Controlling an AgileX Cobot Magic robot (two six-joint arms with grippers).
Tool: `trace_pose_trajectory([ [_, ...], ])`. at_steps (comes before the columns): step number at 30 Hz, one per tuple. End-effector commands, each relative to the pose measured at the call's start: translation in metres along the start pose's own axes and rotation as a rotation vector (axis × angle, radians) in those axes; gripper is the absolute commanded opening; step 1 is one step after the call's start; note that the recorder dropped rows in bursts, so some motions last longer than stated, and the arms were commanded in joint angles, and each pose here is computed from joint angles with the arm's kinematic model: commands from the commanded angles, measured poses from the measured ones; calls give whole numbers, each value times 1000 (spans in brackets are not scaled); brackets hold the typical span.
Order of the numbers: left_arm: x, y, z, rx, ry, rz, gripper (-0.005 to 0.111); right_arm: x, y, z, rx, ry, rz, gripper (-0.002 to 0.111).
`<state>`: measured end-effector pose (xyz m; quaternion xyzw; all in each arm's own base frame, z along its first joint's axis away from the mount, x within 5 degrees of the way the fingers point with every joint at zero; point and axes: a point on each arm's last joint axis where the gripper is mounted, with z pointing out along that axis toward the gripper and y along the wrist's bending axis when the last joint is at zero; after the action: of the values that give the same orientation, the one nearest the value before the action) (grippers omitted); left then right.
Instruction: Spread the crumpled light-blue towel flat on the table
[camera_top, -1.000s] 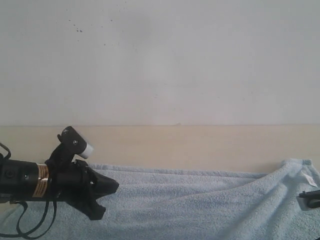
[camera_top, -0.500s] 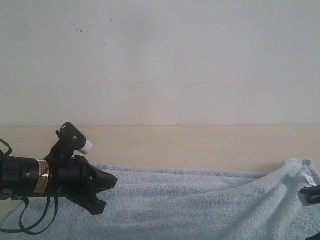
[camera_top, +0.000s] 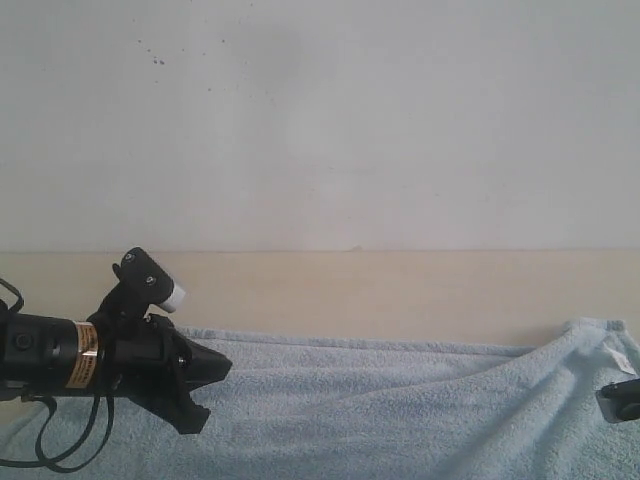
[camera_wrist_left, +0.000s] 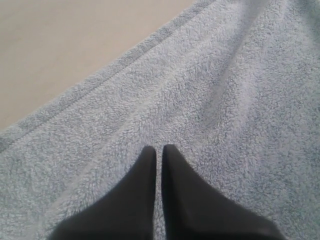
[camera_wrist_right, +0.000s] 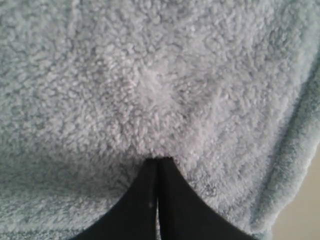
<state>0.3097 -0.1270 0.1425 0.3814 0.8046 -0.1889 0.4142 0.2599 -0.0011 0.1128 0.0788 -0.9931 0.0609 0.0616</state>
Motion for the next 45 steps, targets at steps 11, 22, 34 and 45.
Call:
trace_pose_trajectory([
  [11, -1, 1, 0, -5, 0, 9, 4, 19, -14, 7, 167, 203, 24, 0],
  [22, 0, 1, 0, -6, 12, 16, 4, 6, -12, -37, 102, -199, 100, 0],
  [34, 26, 6, -42, -294, 280, -56, 4, -12, -11, -97, 40, -773, 125, 0],
  [45, 74, -16, -70, -359, 473, -123, 4, -25, -7, -90, -63, -826, 236, 0],
])
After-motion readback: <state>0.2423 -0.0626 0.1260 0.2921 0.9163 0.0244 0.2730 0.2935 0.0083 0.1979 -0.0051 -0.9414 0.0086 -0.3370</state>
